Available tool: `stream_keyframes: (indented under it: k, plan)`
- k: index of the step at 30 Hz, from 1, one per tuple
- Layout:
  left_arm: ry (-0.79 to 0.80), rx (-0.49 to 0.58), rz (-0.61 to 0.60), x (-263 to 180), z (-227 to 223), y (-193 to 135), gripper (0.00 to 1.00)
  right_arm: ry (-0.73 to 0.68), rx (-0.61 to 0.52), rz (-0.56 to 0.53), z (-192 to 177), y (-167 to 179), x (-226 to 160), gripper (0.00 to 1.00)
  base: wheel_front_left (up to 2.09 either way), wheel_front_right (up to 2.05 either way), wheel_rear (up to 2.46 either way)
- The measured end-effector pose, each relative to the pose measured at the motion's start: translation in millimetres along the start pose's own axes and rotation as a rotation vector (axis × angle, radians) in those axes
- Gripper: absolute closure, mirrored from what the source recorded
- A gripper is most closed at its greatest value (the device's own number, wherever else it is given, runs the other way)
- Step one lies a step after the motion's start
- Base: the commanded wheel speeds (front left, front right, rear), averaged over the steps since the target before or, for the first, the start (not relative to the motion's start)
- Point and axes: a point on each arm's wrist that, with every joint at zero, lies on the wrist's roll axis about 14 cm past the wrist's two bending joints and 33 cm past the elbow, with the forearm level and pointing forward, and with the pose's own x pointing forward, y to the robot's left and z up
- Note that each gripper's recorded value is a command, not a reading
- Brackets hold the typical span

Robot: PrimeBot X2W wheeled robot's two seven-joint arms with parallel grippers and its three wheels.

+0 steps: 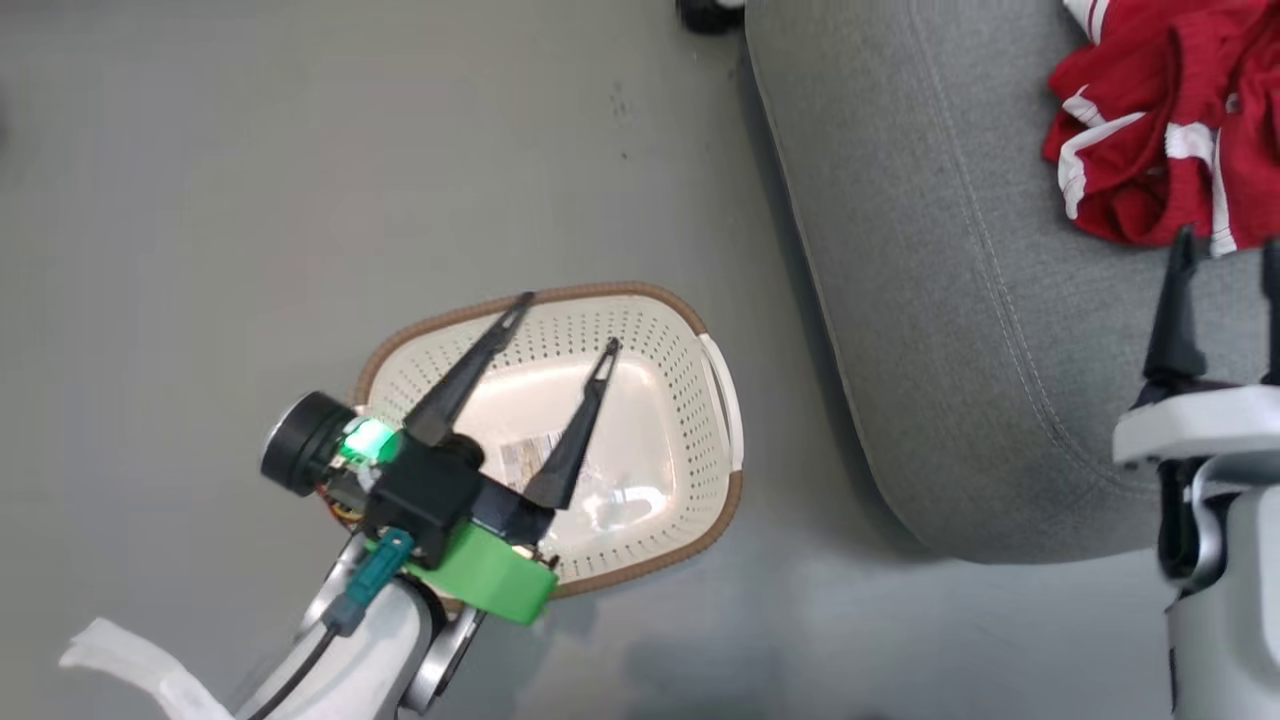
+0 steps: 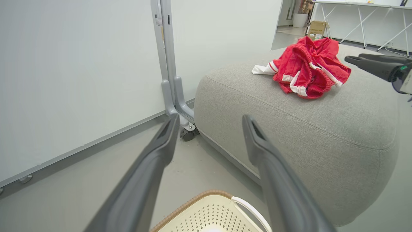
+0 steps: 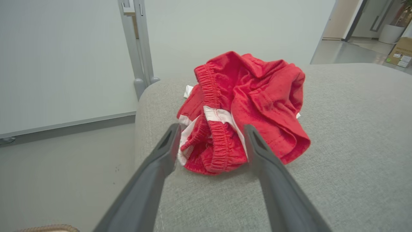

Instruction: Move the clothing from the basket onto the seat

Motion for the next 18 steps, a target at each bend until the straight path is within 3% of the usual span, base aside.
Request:
stream_keyframes:
  k: [18]
  plan:
    - [-0.123,0.055,0.629,-108.2,61.0,114.8,0.00,-0.068,0.104,0.349,45.2,119.5,-58.4,0.00,0.00,0.00,0.00]
